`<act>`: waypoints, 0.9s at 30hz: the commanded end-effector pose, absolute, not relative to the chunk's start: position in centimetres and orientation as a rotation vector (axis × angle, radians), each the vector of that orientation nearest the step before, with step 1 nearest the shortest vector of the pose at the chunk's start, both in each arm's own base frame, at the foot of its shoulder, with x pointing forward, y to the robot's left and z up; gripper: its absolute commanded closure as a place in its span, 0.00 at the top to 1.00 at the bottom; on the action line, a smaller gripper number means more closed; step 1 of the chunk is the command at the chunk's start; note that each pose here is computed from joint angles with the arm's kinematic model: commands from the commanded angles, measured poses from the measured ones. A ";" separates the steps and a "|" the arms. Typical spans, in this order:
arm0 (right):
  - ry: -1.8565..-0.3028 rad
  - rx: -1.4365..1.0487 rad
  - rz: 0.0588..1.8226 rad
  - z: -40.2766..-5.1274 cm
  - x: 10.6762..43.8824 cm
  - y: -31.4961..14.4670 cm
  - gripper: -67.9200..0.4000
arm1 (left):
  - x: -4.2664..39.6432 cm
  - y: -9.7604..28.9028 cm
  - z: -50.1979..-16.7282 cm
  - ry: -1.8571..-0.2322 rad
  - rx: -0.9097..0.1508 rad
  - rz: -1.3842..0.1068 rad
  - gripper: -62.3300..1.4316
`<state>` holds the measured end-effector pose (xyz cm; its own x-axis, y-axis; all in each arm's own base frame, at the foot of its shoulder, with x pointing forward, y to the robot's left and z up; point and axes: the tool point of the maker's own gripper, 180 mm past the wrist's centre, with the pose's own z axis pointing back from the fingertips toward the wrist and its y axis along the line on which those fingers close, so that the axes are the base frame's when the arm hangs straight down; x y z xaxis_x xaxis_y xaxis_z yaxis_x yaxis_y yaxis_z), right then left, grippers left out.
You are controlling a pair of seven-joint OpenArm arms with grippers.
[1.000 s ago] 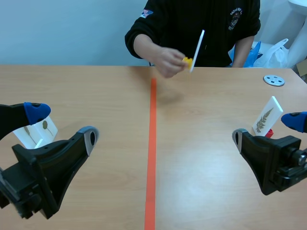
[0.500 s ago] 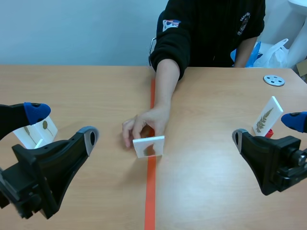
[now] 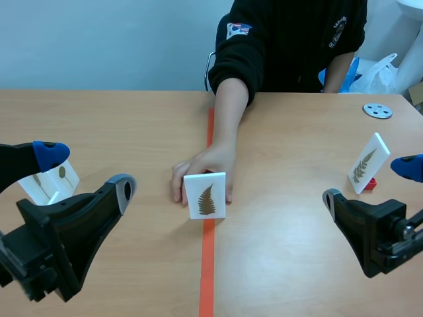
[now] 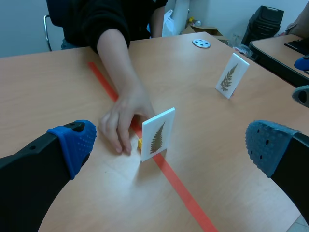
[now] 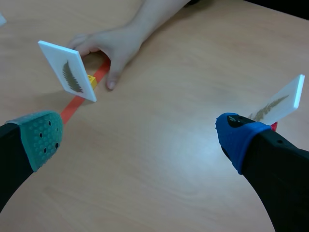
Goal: Sort the leaf by its shape. The table is split by an orange tape line. A compound leaf with several leaflets goes to the left side, a simple leaf with one blade goes to the right side. Return to the home posture when a red brick is placed on the table.
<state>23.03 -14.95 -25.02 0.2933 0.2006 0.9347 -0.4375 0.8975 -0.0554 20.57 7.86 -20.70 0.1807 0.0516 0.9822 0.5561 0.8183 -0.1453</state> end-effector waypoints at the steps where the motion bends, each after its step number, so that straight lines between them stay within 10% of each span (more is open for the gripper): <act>1: -1.237 0.230 0.438 -24.6 24.0 -14.8 1.00 | 20.6 7.8 -20.2 -1.377 -0.556 -0.384 1.00; 27: -1.177 0.486 0.785 -33.7 30.3 -2.1 1.00 | 20.6 7.8 -20.3 -1.375 -0.554 -0.383 1.00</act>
